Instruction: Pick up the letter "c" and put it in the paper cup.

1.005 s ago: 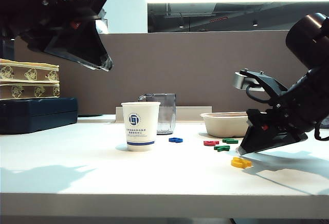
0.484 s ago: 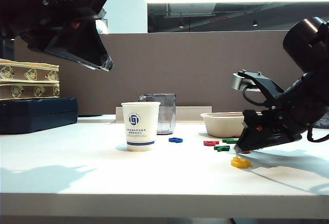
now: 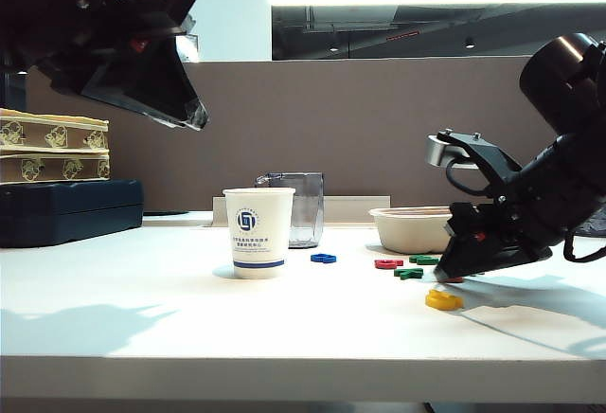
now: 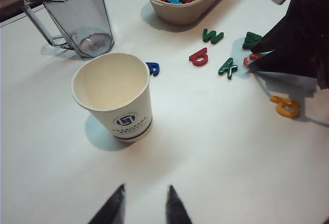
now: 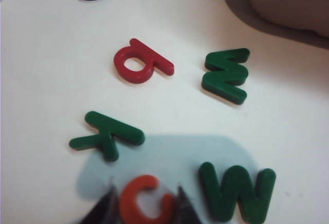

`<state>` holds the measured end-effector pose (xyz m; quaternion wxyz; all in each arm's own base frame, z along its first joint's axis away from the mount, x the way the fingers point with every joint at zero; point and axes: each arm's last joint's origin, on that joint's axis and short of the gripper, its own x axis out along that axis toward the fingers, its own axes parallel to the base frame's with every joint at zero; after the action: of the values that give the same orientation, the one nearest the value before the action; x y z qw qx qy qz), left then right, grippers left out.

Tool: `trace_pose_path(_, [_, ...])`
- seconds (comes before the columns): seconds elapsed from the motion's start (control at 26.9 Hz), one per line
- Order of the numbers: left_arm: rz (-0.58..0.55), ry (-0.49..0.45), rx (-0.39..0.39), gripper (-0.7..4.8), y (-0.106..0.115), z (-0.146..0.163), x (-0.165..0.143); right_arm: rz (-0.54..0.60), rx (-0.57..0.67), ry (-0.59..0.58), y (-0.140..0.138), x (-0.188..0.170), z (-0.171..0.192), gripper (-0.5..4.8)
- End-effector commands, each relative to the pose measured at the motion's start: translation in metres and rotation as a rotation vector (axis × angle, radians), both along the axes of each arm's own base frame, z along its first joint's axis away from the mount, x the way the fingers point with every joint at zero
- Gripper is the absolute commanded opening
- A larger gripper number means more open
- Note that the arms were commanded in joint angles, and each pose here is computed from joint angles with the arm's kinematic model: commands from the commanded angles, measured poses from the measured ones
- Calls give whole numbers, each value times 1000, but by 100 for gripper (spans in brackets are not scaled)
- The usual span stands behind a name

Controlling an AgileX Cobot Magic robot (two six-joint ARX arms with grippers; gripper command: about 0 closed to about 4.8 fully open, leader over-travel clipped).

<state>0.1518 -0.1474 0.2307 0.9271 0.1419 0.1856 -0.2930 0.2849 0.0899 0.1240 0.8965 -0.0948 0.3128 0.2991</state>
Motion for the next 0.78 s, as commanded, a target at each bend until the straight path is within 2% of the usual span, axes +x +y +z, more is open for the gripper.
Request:
trace_pose_path(0.04, [3, -10, -12, 98, 0, 2, 0, -2, -14, 66, -1, -5, -7, 144])
trace_pose_path(0.6, [4, -10, -12, 97, 0, 2, 0, -2, -9, 48, -1, -4, -3, 144])
trace_pose_path(0.78, [3, -10, -12, 98, 0, 2, 0, -2, 2, 7, -1, -5, 8, 144])
